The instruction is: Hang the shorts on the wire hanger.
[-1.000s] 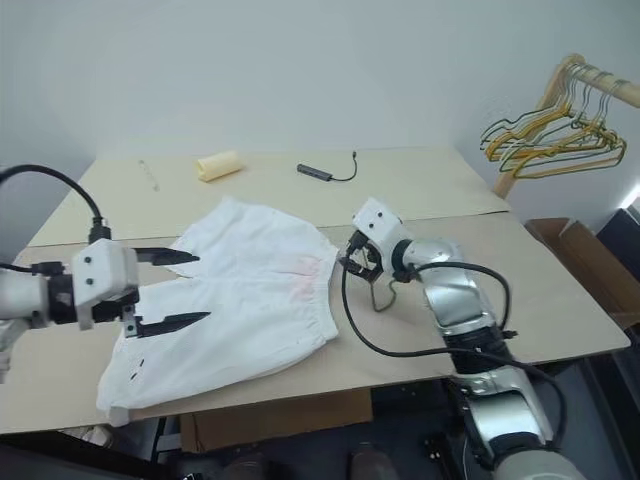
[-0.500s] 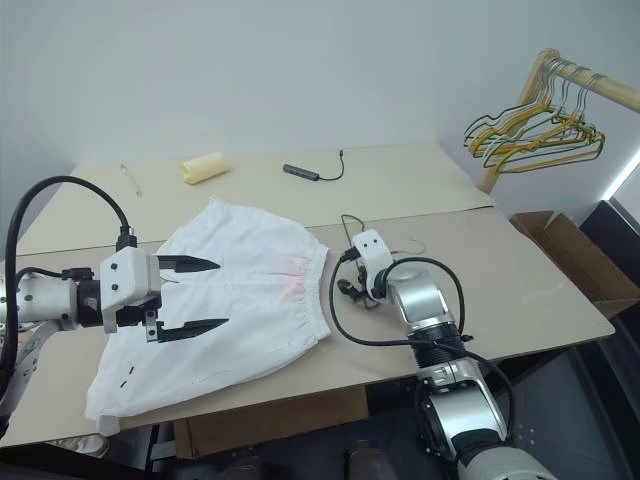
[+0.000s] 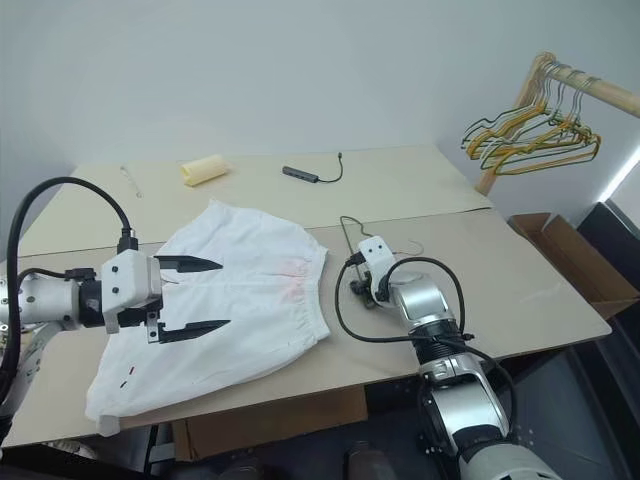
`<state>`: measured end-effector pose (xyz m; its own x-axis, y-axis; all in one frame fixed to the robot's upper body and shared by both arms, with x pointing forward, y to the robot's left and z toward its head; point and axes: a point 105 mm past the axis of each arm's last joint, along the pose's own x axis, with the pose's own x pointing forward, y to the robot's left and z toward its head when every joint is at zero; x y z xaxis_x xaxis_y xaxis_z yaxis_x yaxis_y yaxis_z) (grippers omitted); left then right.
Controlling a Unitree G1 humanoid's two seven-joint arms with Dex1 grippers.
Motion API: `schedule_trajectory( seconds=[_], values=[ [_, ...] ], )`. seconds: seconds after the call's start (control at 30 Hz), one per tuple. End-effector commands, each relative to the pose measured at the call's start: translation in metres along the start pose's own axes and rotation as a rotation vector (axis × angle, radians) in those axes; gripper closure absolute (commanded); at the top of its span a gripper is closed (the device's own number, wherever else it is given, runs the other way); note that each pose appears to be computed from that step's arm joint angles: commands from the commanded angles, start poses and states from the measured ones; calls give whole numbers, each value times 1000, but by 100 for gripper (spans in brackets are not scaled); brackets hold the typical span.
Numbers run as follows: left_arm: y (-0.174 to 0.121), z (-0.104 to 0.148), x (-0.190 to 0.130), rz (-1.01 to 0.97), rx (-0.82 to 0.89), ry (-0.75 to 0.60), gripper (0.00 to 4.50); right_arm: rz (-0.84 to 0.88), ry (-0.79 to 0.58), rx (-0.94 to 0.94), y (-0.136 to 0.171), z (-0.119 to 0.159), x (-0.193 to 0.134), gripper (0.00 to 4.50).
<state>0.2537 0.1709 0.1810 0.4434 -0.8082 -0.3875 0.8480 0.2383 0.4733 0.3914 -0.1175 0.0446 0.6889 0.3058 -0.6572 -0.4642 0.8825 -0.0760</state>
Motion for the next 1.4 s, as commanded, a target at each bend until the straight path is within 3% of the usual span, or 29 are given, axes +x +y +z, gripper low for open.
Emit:
schedule_trajectory(
  seconds=[0.03,0.13,0.17,0.4,0.6,0.7,0.9,1.03,1.17,1.4],
  values=[
    [3,8,1,12,36,-30,0,-22,111,3,-2,-28,7,334],
    [3,8,3,22,35,-35,0,-32,121,-11,-2,-30,8,435],
    [4,8,4,25,34,-36,0,-32,119,2,-2,-30,9,447],
    [15,8,11,95,-3,-56,0,-112,70,4,-12,-22,6,447],
    [57,11,27,360,-294,-188,0,-284,-159,-50,-34,22,-18,447],
    [69,33,35,394,-497,-404,0,-316,-264,-126,-34,45,-38,447],
    [78,42,56,338,-983,-675,0,-179,-600,-257,5,99,-91,447],
    [88,40,57,356,-1238,-826,0,-61,-770,-316,34,113,-119,447],
    [92,36,57,388,-1338,-855,0,8,-850,-401,56,113,-130,447],
    [97,41,51,427,-1327,-871,0,43,-884,-565,83,104,-128,447]
  ],
)
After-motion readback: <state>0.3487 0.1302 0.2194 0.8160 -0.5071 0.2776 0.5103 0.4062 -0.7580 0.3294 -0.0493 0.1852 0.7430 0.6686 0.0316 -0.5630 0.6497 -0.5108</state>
